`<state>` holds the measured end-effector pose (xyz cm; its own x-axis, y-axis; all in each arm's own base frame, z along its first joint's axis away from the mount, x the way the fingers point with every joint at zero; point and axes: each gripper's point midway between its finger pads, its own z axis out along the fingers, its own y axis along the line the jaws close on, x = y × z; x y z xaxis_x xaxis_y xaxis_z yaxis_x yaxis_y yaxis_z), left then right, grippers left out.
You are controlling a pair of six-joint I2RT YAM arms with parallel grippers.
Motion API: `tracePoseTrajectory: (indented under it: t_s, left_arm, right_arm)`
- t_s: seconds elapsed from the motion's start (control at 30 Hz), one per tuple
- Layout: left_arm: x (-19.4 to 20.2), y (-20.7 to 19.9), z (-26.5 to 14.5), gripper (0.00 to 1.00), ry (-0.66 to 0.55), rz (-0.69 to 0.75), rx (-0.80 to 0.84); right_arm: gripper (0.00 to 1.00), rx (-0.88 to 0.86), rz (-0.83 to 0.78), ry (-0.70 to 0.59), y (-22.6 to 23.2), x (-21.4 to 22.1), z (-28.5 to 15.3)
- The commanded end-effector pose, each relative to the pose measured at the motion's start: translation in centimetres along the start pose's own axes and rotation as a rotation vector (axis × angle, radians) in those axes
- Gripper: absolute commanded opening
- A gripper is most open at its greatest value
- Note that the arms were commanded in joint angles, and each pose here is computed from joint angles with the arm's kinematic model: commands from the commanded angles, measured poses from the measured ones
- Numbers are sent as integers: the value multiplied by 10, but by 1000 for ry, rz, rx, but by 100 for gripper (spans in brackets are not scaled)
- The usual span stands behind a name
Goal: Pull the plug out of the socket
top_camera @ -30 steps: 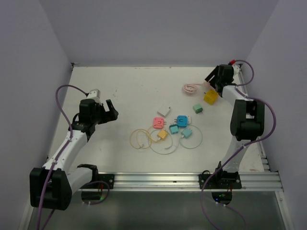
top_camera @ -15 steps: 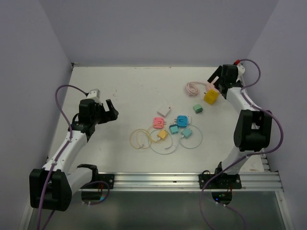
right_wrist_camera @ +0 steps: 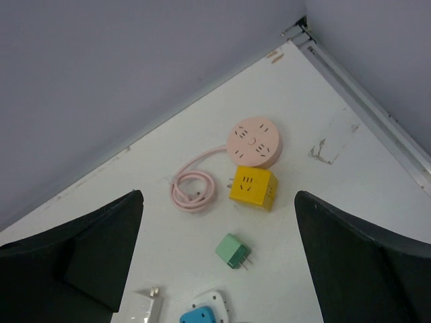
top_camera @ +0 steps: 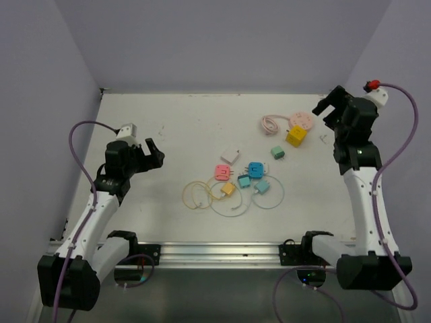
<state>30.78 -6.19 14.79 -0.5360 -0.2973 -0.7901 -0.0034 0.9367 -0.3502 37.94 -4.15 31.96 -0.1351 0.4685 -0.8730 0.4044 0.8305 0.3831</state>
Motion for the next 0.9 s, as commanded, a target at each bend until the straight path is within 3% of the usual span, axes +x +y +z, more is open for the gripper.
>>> tracePoseTrajectory:
  t_s: [0.0, 0.27, 0.4, 0.63, 0.87]
  left_arm:
    - [-17, -8, -10, 100, -80, 32, 34]
    - [-49, -15, -53, 100, -161, 13, 3]
    - [-63, -14, -86, 100, -147, 39, -53]
    - [-105, -23, -157, 99, -287, 60, -78]
    - [-101, -21, -168, 100, -289, 84, -90]
  right_arm:
    - [99, -2, -68, -39, -13, -17, -49]
    - [99, -46, -112, -226, -28, -61, -145]
    - [99, -112, -128, -287, -26, -70, -182]
    - [99, -225, -137, -367, -26, -78, -229]
    - [99, -245, -136, -417, -40, -76, -247]
